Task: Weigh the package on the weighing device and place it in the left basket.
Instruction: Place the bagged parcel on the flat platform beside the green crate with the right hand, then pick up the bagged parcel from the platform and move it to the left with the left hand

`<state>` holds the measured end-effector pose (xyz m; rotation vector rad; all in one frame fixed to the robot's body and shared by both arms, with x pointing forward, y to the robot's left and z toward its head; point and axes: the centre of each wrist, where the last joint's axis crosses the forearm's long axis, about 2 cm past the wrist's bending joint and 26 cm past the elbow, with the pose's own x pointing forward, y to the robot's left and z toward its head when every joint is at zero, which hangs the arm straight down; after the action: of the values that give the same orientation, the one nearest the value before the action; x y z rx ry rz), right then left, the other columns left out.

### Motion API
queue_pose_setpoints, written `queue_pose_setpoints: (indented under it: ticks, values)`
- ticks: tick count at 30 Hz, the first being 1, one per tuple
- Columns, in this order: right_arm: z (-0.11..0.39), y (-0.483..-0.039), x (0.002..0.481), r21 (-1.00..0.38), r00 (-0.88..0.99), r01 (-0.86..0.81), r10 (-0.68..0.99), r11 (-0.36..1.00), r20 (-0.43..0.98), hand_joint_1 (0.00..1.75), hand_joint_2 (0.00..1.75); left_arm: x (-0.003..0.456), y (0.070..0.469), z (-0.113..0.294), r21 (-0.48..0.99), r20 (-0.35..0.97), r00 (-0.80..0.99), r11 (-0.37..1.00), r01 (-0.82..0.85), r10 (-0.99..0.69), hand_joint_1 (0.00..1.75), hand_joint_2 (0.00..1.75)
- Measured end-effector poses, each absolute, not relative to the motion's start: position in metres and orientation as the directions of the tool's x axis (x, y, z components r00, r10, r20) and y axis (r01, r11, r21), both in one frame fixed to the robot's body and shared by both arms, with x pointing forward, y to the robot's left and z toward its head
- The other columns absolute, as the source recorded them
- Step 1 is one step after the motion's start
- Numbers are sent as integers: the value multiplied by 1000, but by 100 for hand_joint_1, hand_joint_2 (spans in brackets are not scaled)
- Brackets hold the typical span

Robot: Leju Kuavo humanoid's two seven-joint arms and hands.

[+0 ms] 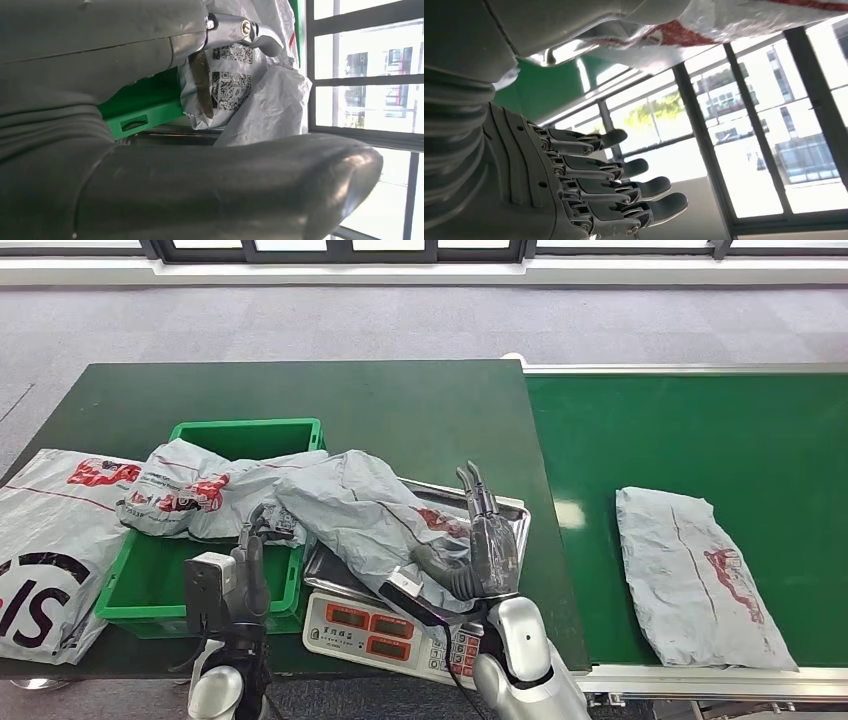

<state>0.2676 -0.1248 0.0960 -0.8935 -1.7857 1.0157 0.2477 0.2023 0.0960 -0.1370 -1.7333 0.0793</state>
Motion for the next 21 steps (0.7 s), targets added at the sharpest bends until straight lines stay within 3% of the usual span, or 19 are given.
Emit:
queue_pose_setpoints:
  ticks: [7, 16, 21]
  values:
    - [104, -124, 262, -909, -336, 258, 912, 329, 235, 0, 175, 248, 203, 99, -104, 977, -182, 994, 38, 109, 0, 0]
    - [123, -132, 244, -834, -407, 364, 876, 415, 258, 0, 175, 248, 213, 122, 189, 909, -353, 974, -121, -220, 0, 0]
    - [130, -138, 236, -808, -417, 403, 872, 431, 257, 0, 175, 248, 217, 136, 205, 883, -396, 966, -156, -251, 0, 0]
